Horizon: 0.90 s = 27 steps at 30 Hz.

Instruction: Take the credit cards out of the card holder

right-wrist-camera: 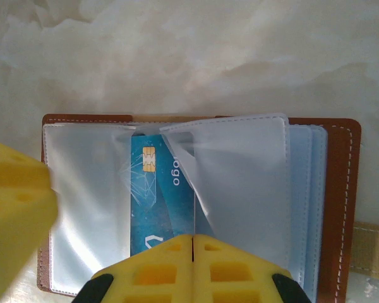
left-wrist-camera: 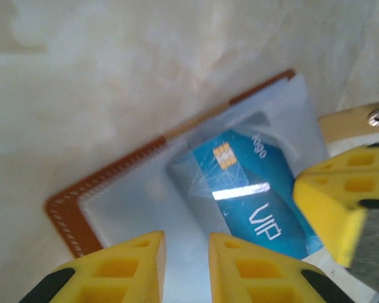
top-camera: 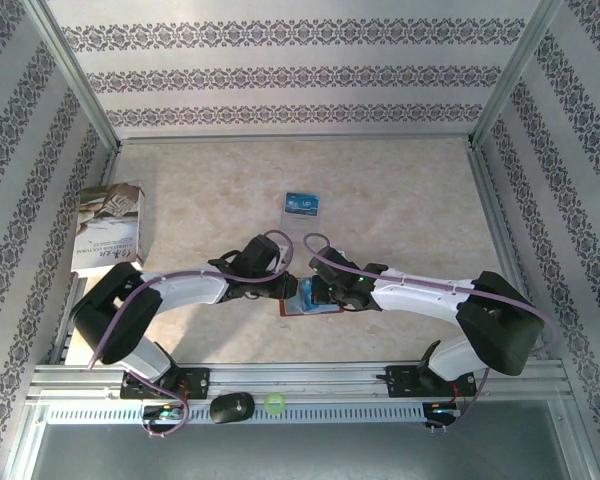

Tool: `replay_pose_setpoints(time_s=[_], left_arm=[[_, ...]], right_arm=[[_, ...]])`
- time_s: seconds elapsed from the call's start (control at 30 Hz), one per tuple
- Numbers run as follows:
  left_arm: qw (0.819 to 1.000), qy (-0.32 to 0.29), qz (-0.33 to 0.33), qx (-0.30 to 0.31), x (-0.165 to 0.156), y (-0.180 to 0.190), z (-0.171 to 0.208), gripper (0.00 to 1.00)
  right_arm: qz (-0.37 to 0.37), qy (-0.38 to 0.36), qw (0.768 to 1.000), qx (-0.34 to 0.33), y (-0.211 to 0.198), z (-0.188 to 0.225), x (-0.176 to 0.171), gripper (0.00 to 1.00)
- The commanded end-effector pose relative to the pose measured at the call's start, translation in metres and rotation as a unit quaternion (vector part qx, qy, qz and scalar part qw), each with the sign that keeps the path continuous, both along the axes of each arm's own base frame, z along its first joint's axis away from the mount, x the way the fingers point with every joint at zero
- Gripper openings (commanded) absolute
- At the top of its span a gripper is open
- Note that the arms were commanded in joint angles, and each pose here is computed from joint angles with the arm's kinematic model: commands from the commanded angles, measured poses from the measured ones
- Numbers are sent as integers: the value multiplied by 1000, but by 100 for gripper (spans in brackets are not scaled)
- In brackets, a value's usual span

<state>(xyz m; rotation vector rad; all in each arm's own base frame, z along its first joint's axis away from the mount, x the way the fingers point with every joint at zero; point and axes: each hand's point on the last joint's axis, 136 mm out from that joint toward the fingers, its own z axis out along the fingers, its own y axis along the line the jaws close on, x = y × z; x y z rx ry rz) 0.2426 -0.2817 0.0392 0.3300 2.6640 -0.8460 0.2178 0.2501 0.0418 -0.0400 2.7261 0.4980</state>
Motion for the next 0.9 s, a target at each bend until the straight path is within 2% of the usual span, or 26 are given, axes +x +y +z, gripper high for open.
replay_pose_setpoints(time_s=[0.0, 0.23, 0.37, 0.53, 0.67, 0.87], left_arm=[[1000, 8, -11, -2, -1, -12, -6, 21], [1000, 11, -1, 23, -1, 2, -17, 17], [1000, 15, 1, 23, -1, 4, -21, 17], [1000, 11, 1, 17, 0, 4, -19, 17], [1000, 10, 1, 17, 2, 4, -20, 17], [1000, 10, 0, 17, 2, 4, -20, 16]], right_arm=[[-5, 20, 1000, 5, -2, -10, -6, 0], [-23, 20, 999, 12, -30, -7, -6, 33], [-22, -2, 1000, 12, -43, 9, -3, 33], [61, -4, 994, 96, -5, 41, -6, 36], [64, 39, 993, 95, 4, 27, -9, 34], [35, 71, 994, 76, -4, 1, -13, 30]])
